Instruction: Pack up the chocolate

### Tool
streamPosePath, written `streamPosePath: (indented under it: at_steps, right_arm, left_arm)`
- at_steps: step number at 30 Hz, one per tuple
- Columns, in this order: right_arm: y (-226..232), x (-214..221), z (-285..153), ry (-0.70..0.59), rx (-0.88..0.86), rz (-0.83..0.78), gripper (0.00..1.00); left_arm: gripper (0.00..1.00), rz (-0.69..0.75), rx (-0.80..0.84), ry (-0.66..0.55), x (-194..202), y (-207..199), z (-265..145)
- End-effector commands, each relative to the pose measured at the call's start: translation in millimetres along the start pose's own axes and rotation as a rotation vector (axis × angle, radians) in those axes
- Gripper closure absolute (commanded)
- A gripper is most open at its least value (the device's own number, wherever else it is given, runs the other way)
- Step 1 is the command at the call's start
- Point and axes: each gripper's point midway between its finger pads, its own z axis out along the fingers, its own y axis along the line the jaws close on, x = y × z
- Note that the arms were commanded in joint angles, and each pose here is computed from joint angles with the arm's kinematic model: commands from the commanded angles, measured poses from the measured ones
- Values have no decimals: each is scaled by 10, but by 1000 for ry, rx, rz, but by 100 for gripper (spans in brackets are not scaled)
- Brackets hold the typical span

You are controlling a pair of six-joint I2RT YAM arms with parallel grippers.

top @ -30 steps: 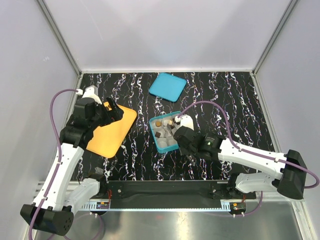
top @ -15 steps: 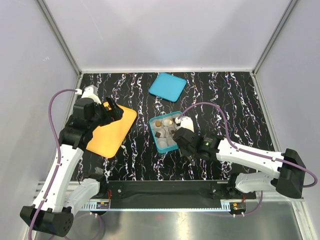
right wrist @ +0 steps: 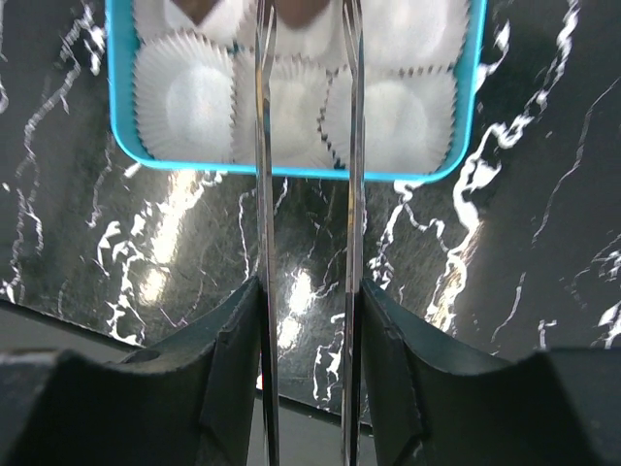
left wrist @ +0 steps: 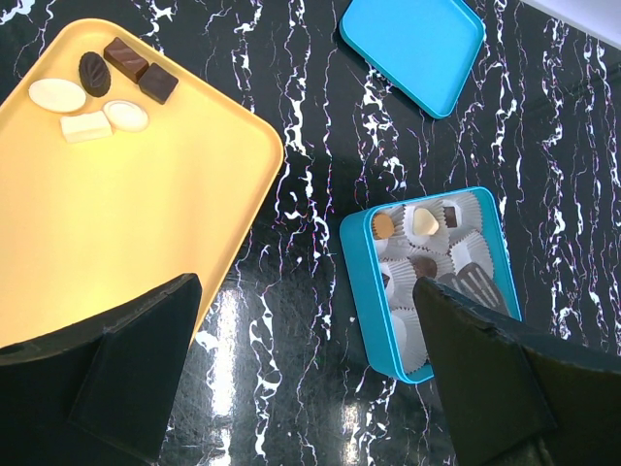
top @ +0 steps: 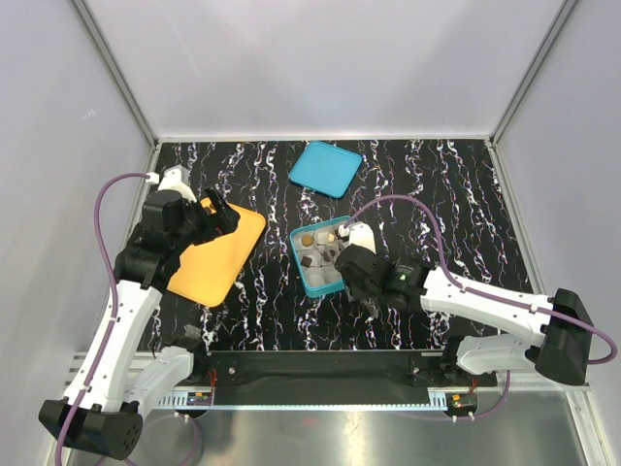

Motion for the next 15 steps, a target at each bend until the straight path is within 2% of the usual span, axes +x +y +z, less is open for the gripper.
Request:
streamPosePath:
  at_steps: [1, 7, 15]
  right_arm:
    - [62, -469, -174, -133, 3, 7, 51]
    - [325, -869, -215, -218, -66, -41, 51]
    - [979, -1350, 205, -303, -187, -177, 50]
  left_arm:
    - [1, 16, 49, -59, -177, -112, -45]
    - [1, 20, 68, -80, -281, -185, -139]
    - [1, 38, 43, -130, -507, -215, -296]
